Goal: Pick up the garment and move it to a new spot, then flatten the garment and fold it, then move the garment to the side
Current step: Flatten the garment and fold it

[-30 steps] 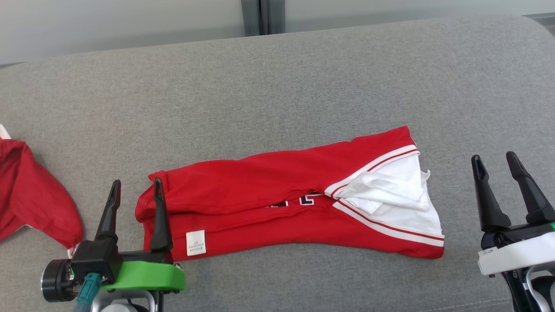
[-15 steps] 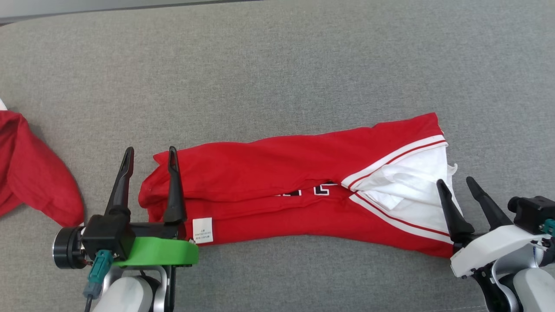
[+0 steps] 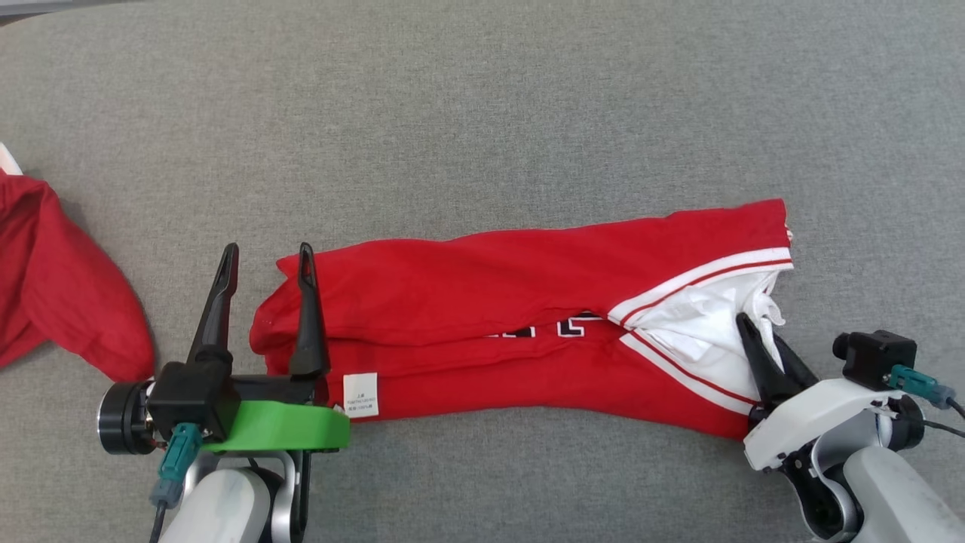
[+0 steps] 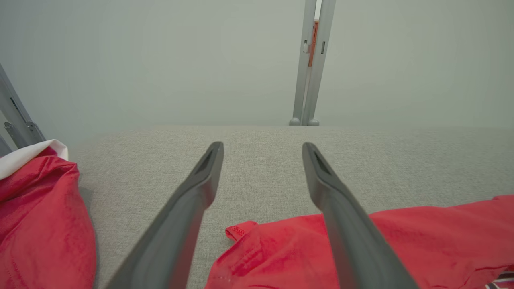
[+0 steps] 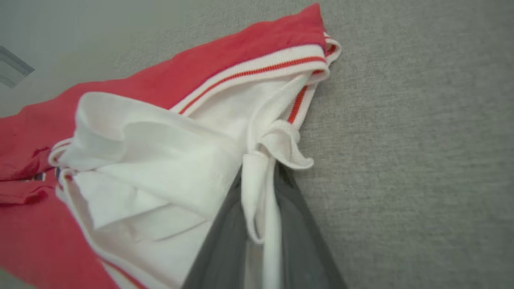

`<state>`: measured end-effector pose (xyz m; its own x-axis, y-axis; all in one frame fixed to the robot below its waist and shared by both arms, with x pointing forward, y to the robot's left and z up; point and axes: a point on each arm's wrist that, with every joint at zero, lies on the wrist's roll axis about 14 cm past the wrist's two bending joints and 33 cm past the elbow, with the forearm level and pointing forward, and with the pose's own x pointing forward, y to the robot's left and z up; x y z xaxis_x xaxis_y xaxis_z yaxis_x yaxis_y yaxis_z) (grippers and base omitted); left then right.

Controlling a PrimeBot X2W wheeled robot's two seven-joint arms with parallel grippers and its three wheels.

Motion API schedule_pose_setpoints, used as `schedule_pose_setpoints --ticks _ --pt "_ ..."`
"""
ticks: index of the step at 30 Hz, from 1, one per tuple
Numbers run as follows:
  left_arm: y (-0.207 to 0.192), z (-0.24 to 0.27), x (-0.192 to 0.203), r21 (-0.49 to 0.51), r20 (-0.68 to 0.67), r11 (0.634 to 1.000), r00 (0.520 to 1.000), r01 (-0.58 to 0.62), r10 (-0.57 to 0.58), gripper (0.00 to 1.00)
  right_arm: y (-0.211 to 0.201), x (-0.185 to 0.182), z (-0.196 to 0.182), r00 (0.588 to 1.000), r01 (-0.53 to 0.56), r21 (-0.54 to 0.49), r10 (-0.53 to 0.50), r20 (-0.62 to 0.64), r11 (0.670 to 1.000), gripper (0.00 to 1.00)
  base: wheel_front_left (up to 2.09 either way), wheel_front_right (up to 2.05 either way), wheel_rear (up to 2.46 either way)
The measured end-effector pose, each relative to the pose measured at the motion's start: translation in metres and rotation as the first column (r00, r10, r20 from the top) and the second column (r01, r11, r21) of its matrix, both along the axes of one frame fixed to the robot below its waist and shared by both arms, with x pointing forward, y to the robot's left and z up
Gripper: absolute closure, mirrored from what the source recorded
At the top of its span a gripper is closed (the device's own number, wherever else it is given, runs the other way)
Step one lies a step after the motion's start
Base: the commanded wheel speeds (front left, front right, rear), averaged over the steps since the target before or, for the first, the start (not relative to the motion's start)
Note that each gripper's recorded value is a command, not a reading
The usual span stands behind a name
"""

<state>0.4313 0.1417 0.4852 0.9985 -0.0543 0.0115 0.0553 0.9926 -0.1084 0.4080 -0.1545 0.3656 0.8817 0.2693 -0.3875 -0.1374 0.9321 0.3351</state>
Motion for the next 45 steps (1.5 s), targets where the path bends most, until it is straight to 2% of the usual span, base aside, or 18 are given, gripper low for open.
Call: schedule_pose_setpoints --ticks 5,13,18,24,28,33,37,38,39,40,45 --pt "-0.004 0.007 -0.001 -0.005 0.021 1.0 1.0 0.01 -0.01 0.0 -0.017 0.003 0.015 0.997 0.034 -0.007 -0.034 0.063 0.999 1.0 0.0 0.0 0.0" --pt "-0.008 0.017 -0.009 -0.011 0.043 1.0 0.999 0.021 -0.021 0.0 -0.102 -0.002 0.039 0.982 0.159 -0.146 -0.142 0.122 0.976 1.0 0.0 0.0 0.0" --pt "-0.009 0.023 -0.012 -0.021 0.06 1.0 0.998 0.02 -0.018 0.0 -0.109 0.005 0.067 0.98 0.129 -0.203 -0.093 0.176 0.971 1.0 0.0 0.0 0.0" --pt "-0.012 0.028 -0.015 -0.034 0.073 0.999 0.997 0.028 -0.025 0.0 -0.04 0.026 0.119 0.955 -0.074 -0.242 0.139 0.263 0.967 1.0 0.0 0.0 0.0" --pt "-0.01 0.028 -0.017 -0.032 0.073 0.999 0.997 0.023 -0.021 0.0 0.032 0.027 0.133 0.92 -0.238 -0.19 0.284 0.272 0.953 1.0 0.0 0.0 0.0" --pt "-0.006 0.03 -0.017 -0.04 0.079 0.999 0.997 0.005 -0.002 0.0 0.123 0.013 0.128 0.871 -0.427 -0.062 0.429 0.238 0.902 1.0 0.0 0.0 0.0" --pt "-0.001 0.029 -0.019 -0.044 0.074 0.999 0.997 -0.011 0.014 0.0 0.182 -0.002 0.119 0.841 -0.518 0.055 0.497 0.213 0.854 1.0 0.0 0.0 0.0" --pt "0.0 0.029 -0.019 -0.045 0.073 0.999 0.997 -0.014 0.017 0.0 0.19 -0.003 0.118 0.84 -0.523 0.076 0.499 0.213 0.849 0.82 0.0 0.0 0.0" --pt "0.0 0.028 -0.02 -0.047 0.07 0.999 0.997 -0.018 0.021 0.0 0.199 -0.004 0.117 0.843 -0.524 0.115 0.493 0.216 0.844 0.24 0.0 0.0 0.0" --pt "0.001 0.027 -0.02 -0.049 0.068 0.999 0.997 -0.021 0.024 0.0 0.205 -0.005 0.115 0.843 -0.527 0.136 0.494 0.213 0.839 0.0 0.0 0.0 0.0" --pt "0.005 0.021 -0.019 -0.047 0.052 0.998 0.998 -0.035 0.038 0.0 0.218 0.002 0.124 0.829 -0.535 0.166 0.478 0.291 0.828 0.0 0.0 0.0 0.0"
